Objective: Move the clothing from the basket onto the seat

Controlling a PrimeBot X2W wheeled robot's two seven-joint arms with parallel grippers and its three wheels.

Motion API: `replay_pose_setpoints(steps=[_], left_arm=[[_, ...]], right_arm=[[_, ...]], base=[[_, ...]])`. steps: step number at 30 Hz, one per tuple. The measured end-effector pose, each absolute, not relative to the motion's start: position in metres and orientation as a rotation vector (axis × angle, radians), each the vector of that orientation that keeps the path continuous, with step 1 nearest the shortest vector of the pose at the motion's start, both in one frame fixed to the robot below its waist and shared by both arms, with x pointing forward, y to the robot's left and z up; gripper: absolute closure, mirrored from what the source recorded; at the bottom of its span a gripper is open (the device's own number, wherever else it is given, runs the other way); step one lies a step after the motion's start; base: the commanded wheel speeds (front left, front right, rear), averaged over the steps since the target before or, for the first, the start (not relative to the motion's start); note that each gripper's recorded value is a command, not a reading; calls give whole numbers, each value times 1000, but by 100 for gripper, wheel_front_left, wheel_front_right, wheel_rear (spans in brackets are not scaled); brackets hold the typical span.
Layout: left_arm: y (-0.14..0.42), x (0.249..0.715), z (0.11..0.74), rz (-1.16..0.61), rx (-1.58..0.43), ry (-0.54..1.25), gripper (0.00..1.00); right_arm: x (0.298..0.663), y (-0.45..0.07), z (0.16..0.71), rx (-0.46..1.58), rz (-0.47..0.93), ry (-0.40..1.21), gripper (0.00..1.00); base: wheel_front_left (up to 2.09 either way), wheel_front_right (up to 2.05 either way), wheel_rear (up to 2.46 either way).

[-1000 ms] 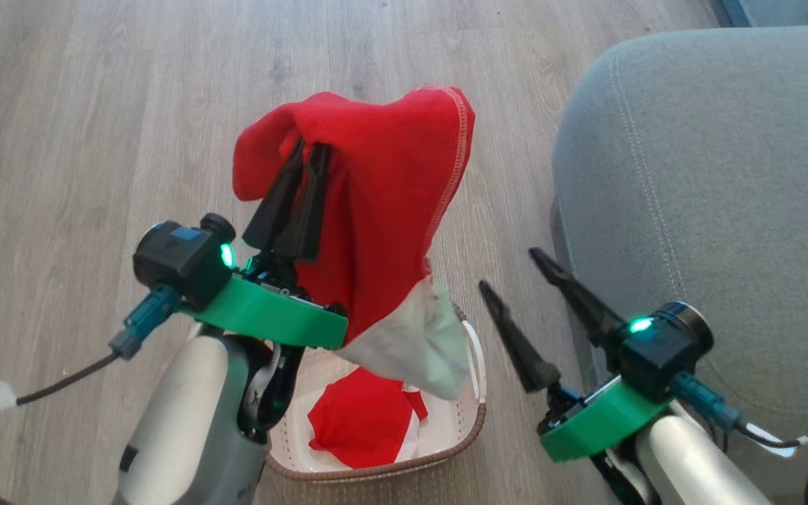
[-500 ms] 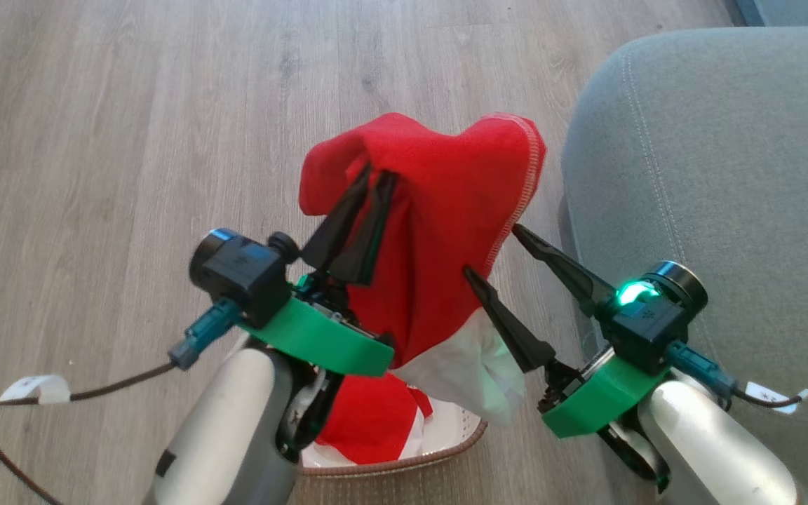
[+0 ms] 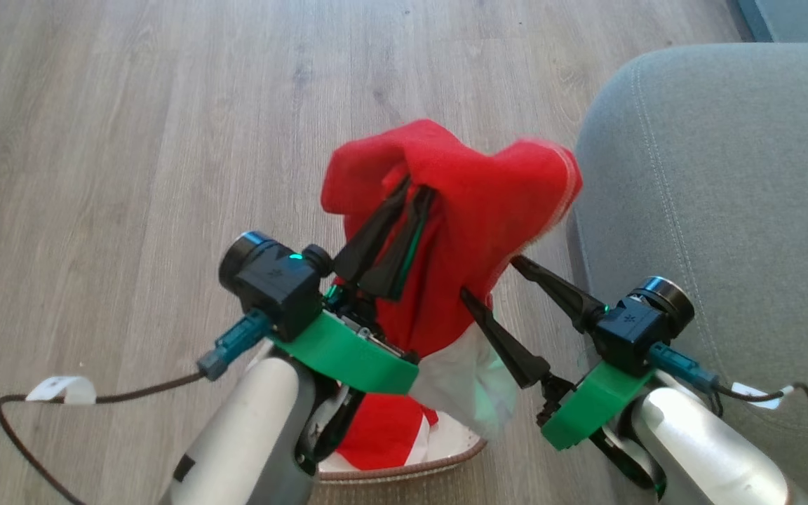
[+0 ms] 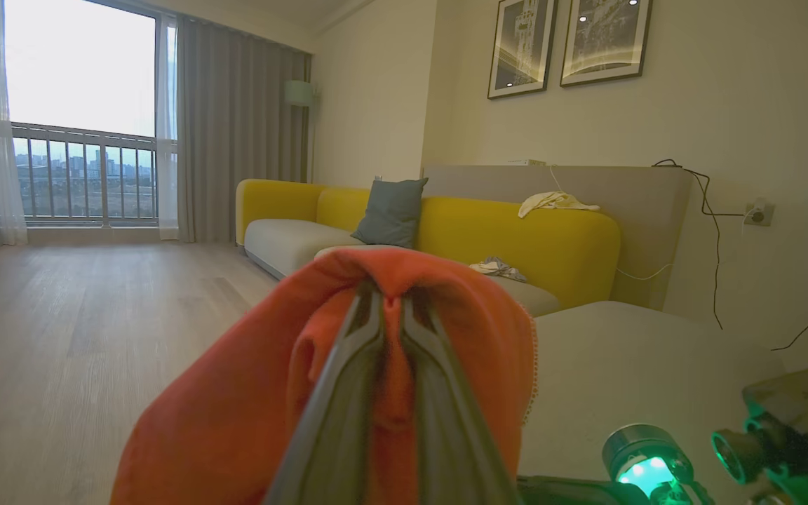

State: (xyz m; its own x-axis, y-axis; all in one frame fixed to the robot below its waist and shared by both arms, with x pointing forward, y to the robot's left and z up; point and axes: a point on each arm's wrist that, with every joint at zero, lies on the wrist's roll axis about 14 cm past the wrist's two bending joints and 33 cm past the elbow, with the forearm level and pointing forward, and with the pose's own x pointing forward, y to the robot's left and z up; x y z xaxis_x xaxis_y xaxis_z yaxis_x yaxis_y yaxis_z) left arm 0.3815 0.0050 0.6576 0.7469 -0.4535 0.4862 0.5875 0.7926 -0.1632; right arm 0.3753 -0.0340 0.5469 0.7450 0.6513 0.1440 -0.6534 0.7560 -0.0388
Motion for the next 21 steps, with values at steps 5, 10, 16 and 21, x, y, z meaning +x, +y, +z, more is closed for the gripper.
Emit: replay_pose_setpoints(steps=[5,10,16,21], left_arm=[[-6,371,658,-624,-308,-443,100],[-11,364,655,-644,-297,-431,100],[-15,360,649,-658,-304,-408,100],[-17,356,646,-665,-309,-394,100]], right_arm=[[370,-26,545,2,745,-145,0],[369,-11,555,-28,795,-179,0],[370,-1,558,-58,818,-201,0],[375,3,560,-86,806,-219,0]], base=[[0,0,0],[0,0,0],[0,0,0],[0,0,0]])
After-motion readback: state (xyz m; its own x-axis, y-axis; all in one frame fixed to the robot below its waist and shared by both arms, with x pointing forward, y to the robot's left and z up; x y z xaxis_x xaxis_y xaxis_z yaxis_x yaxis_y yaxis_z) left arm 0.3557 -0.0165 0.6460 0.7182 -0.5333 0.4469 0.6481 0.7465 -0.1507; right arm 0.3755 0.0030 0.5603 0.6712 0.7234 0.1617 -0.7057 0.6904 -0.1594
